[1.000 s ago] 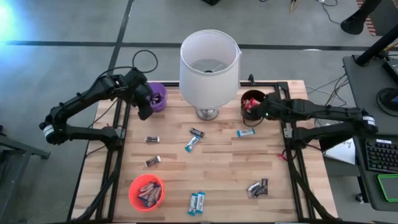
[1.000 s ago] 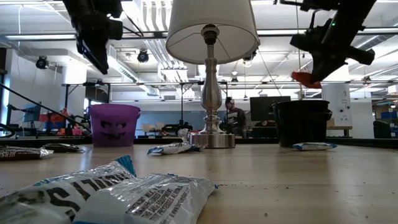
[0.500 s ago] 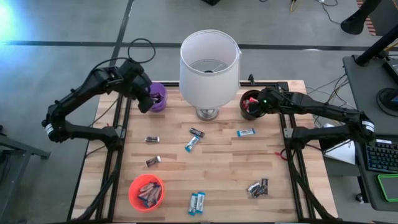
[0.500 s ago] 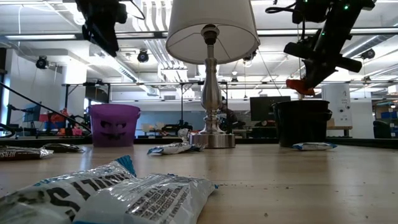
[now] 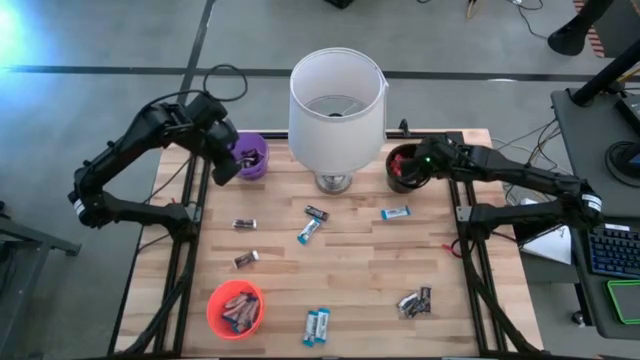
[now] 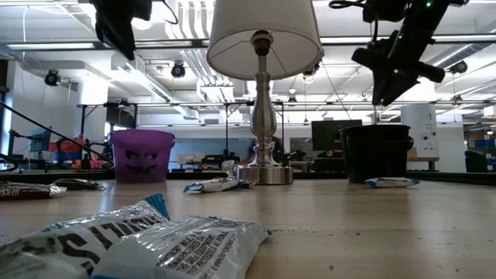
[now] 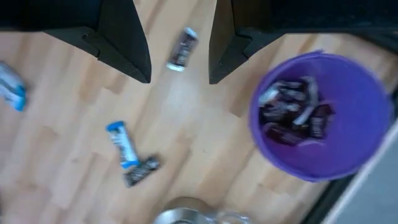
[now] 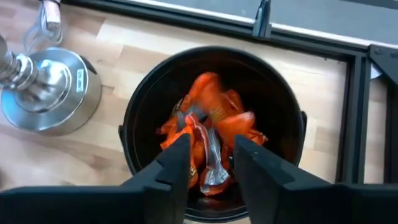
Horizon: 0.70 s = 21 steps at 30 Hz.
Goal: Organize candy in baskets
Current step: Put the white chocolate bar into the orange bucket
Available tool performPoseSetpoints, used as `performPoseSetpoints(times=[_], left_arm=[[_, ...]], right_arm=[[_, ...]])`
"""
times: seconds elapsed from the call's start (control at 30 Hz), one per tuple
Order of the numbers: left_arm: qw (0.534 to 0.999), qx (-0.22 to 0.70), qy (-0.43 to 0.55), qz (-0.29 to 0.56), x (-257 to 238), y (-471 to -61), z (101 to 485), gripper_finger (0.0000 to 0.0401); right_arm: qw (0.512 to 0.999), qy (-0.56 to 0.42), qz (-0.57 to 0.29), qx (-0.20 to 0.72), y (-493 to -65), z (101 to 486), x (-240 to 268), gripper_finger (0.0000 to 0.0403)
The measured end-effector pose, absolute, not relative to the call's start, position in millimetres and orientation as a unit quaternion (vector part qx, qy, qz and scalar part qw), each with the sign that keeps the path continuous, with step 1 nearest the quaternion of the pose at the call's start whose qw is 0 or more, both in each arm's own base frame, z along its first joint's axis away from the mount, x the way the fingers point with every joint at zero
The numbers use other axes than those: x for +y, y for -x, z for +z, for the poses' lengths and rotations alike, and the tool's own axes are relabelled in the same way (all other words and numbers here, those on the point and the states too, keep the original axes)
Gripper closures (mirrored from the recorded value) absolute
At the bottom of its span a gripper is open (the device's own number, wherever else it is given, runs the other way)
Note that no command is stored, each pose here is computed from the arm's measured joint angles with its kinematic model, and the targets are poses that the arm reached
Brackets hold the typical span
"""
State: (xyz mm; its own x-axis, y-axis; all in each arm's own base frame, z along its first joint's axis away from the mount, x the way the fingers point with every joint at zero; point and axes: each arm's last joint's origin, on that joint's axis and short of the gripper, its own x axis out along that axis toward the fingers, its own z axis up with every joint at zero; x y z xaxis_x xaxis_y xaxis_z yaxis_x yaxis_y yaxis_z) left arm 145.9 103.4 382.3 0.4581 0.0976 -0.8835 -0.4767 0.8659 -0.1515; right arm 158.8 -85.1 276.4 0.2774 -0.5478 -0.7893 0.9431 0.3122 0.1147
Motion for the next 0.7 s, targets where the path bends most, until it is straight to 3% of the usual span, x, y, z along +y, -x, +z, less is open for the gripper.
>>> performPoseSetpoints(times=[0.3, 0.7], left_arm=[[0.841, 0.486, 0.186, 0.144, 89.1, -139.4, 386.9, 0.0258], [0.865, 0.465, 0.175, 0.074, 48.6, -148.6, 392.9, 0.0258]], right_arm=[[0.747, -0.303, -0.502, 0.314, -159.7, 286.2, -85.6, 0.0250], [0.745, -0.355, -0.475, 0.307, -161.8, 288.1, -83.6, 0.0264]])
